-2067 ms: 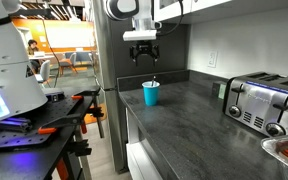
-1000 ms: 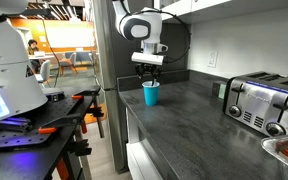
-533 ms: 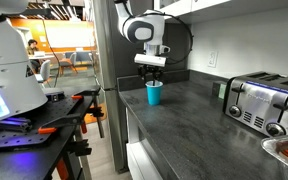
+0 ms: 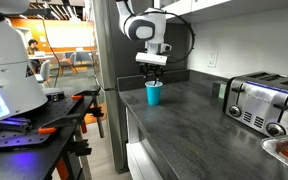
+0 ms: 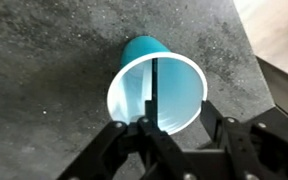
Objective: Put the marker on the counter
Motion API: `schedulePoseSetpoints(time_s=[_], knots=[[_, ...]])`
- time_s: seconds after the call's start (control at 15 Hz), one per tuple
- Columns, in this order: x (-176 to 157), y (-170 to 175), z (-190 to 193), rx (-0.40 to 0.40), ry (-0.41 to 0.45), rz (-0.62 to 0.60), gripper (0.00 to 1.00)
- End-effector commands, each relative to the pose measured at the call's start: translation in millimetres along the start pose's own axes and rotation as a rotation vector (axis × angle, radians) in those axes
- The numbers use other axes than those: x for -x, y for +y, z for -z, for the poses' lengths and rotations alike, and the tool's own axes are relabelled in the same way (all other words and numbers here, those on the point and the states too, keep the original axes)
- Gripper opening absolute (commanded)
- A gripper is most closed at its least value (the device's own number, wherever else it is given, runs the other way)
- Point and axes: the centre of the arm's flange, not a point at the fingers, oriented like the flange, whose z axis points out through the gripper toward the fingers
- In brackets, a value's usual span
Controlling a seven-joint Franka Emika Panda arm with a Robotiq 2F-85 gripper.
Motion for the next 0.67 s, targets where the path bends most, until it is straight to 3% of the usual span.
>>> schedulePoseSetpoints(time_s=[0.0,0.6], knots=[[3,10,0,0.004,-0.01,-0.042,0.53],[6,30,-24,-0.009,-0.028,-0.097,0.49]])
